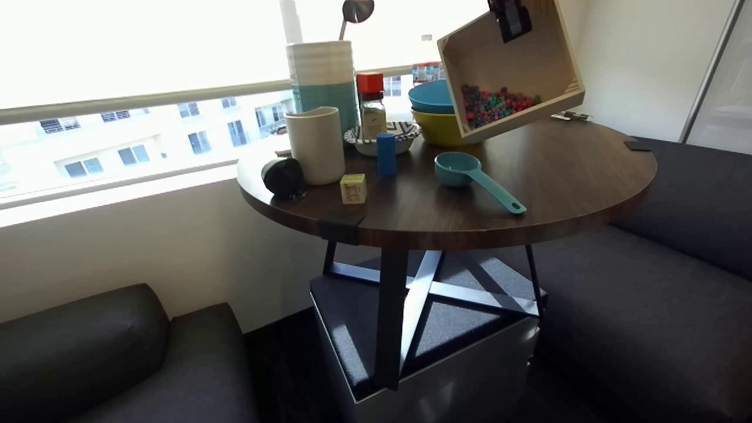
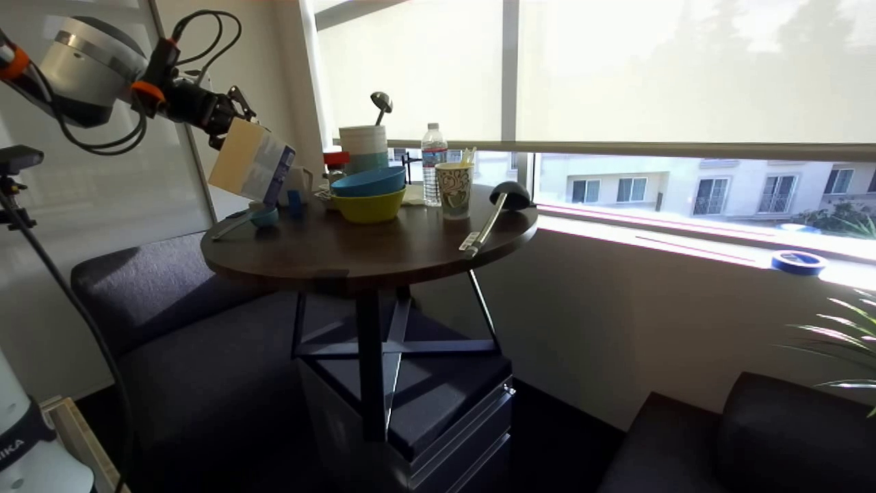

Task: Pour some content from the wooden box into the blue scoop on the table

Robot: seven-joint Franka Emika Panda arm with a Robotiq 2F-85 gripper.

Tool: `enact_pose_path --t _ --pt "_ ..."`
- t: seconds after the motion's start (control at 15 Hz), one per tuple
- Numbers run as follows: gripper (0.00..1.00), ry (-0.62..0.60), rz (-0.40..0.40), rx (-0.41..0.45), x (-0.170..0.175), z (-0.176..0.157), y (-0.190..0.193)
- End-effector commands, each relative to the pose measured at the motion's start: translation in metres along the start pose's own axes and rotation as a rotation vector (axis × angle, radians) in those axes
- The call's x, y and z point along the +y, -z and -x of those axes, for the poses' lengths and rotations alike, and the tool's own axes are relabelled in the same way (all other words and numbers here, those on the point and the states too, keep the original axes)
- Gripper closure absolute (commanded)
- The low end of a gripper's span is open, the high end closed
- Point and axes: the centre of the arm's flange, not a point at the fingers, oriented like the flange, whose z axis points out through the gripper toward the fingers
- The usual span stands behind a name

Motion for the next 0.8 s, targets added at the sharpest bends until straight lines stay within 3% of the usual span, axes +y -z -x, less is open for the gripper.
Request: enact_pose_path --t 0.0,0.2,0.27,0.47,0.73 --pt "0.94 0.003 0.007 -0.003 -0.001 -0.001 -0.001" --pt "0.94 0.005 0.009 -0.004 -0.002 -0.004 -0.001" --pt "0.99 0.021 0.044 -0.046 -0.001 -0.003 -0.001" --pt "0.99 0.069 0.101 -0.112 -0.009 -0.005 0.002" --pt "0.99 0.093 0.129 -0.142 -0.018 -0.007 0.005"
